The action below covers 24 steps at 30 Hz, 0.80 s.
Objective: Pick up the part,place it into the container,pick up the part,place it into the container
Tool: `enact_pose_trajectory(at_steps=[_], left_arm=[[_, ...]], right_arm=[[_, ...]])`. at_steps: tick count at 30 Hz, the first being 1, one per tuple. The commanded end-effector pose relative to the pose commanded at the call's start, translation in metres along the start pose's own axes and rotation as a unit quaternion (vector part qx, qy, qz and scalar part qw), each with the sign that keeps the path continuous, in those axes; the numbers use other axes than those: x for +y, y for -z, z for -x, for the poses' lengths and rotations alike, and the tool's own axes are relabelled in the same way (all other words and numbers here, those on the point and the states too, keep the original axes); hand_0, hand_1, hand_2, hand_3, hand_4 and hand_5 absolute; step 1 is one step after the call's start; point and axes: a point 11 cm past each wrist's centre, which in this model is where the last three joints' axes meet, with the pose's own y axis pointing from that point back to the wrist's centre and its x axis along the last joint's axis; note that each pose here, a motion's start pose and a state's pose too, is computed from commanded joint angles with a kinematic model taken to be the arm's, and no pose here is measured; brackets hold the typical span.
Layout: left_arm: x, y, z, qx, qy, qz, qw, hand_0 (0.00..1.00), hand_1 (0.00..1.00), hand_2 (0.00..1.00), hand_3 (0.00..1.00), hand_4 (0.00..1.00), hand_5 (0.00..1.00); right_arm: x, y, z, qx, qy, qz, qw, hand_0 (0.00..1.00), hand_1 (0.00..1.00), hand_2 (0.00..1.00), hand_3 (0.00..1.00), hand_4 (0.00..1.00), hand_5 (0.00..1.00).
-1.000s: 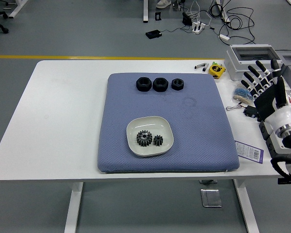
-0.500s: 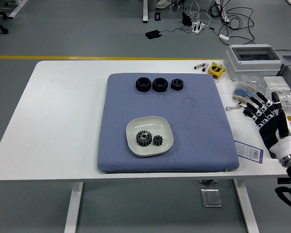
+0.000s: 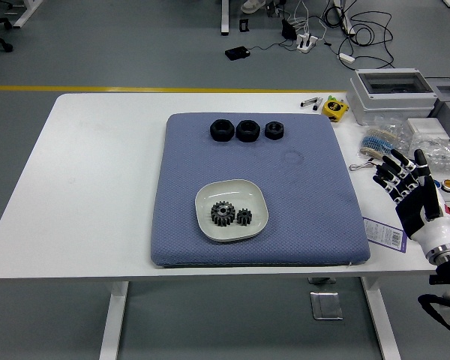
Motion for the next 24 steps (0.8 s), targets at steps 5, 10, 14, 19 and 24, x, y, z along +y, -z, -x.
enact_pose_trajectory(at_steps=[5, 10, 14, 19, 24], left_arm=[[0.000, 0.000, 0.000, 0.000, 0.000, 0.000, 1.000, 0.704, 0.627, 0.675, 0.576, 0.580, 0.591], [0.000, 0.000, 0.000, -0.002, 0.000, -0.001, 1.000, 0.704, 0.627, 0.672, 0.576, 0.576, 0.588], [0.000, 0.001, 0.000, -0.005, 0.000, -0.002, 1.000, 0.704, 0.627, 0.670, 0.575, 0.575, 0.588], [0.000, 0.004, 0.000, -0.006, 0.000, -0.005, 1.000, 0.704, 0.631, 0.669, 0.574, 0.574, 0.587], [0.000, 0.006, -0.002, -0.012, -0.001, -0.007, 1.000, 0.704, 0.631, 0.669, 0.574, 0.574, 0.587]], right_arm=[[-0.001, 0.001, -0.001, -0.001, 0.000, -0.002, 1.000, 0.825, 0.800, 0.826, 0.811, 0.998, 0.767], [-0.001, -0.002, 0.006, -0.022, 0.026, -0.009, 0.999, 0.809, 0.782, 0.823, 0.836, 0.998, 0.776], [-0.001, -0.003, 0.009, 0.009, 0.038, -0.013, 0.999, 0.812, 0.788, 0.824, 0.847, 0.998, 0.780], [-0.001, 0.000, 0.008, 0.085, 0.041, -0.021, 0.995, 0.816, 0.789, 0.823, 0.842, 0.998, 0.785], [0.000, -0.003, 0.007, 0.091, 0.039, -0.018, 0.995, 0.816, 0.789, 0.823, 0.842, 0.998, 0.785]])
